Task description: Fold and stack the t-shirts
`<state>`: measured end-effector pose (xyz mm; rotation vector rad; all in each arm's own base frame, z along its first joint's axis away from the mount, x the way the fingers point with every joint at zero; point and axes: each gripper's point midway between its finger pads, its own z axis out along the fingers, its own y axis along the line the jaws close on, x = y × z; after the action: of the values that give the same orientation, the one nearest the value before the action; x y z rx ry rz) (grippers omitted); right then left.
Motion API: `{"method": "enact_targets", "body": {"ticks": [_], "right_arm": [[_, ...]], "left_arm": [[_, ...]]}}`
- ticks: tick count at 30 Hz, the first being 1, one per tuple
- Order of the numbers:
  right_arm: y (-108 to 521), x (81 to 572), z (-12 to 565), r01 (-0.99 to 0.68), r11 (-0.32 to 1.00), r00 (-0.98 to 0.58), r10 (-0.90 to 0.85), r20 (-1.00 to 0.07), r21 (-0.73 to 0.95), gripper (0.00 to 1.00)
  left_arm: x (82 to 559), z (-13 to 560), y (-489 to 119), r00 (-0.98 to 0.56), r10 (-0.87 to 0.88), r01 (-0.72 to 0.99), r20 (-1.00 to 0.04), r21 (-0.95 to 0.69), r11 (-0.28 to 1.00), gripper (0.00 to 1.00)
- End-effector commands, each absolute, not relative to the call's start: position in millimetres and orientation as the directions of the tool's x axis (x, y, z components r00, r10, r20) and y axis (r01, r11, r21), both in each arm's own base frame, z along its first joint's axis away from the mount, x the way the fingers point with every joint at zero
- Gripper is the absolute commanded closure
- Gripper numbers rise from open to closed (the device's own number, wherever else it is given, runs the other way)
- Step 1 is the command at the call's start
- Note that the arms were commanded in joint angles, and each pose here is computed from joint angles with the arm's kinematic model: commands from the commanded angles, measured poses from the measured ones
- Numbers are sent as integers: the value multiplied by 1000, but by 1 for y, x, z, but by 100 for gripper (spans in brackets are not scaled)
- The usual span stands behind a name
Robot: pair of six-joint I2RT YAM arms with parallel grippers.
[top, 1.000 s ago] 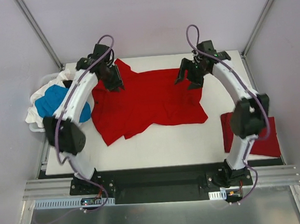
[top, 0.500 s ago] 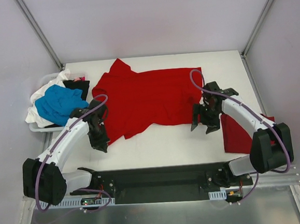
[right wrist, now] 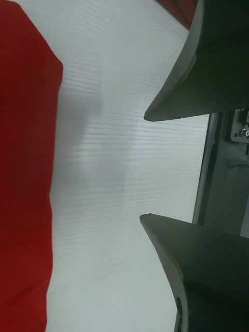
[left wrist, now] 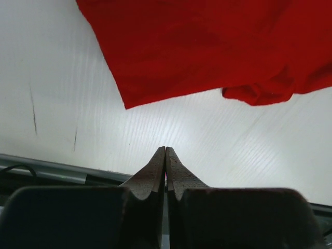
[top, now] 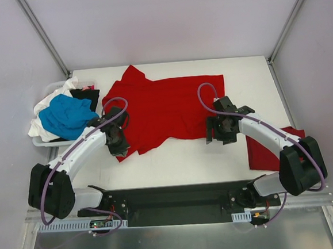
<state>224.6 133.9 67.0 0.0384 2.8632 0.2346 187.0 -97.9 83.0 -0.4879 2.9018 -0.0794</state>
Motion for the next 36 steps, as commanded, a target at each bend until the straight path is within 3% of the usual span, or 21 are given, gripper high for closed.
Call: {"method": "enact_targets", "body": {"ticks": [1,5,9,10,12,13,14,17,19,22,26,27,29,30,36], "right_arm": [[137,249,76,11,985,-926,76,-370,174,24],[141,257,78,-9,984,-926,60,-373,180,24],[153,261,88,-39,972,-928,51,-370,232,24],[155,262,90,-43,971,-927,50,-371,237,25],[159,264,95,-54,966,-926,47,-375,254,27],[160,264,96,-56,964,-926,47,-374,259,28],[162,264,96,-61,962,-928,44,-371,266,28],[163,264,97,-69,960,-929,37,-368,271,29],[164,264,97,-70,960,-930,36,-365,272,29],[167,265,97,-76,957,-933,31,-358,281,29],[171,269,99,-90,954,-935,17,-353,285,30],[172,271,101,-92,953,-935,17,-355,288,29],[173,272,103,-97,952,-935,13,-355,289,29],[173,273,104,-97,953,-935,13,-356,288,30],[172,272,107,-100,953,-931,12,-366,286,30]], "left_arm": [[206,66,-106,-914,-344,-335,-213,-80,939,100],[214,57,-112,-935,-309,-303,-175,-64,951,98],[207,43,-120,-950,-299,-295,-89,-58,954,88],[207,42,-120,-950,-299,-295,-87,-53,954,82],[209,43,-119,-953,-289,-285,-94,-49,957,61],[209,44,-118,-954,-286,-283,-95,-45,958,44],[209,44,-117,-954,-284,-282,-98,-38,959,36],[204,46,-105,-956,-276,-280,-99,21,960,18],[200,47,-97,-957,-268,-276,-108,57,960,16],[193,38,-88,-964,-250,-259,-92,108,960,19],[193,26,-84,-967,-247,-253,-60,158,955,36],[194,23,-83,-968,-244,-250,-54,170,953,55],[199,21,-85,-970,-235,-241,-55,170,955,78],[201,17,-85,-973,-228,-232,-45,179,956,97],[216,14,-93,-977,-205,-211,-57,151,966,100]]}}
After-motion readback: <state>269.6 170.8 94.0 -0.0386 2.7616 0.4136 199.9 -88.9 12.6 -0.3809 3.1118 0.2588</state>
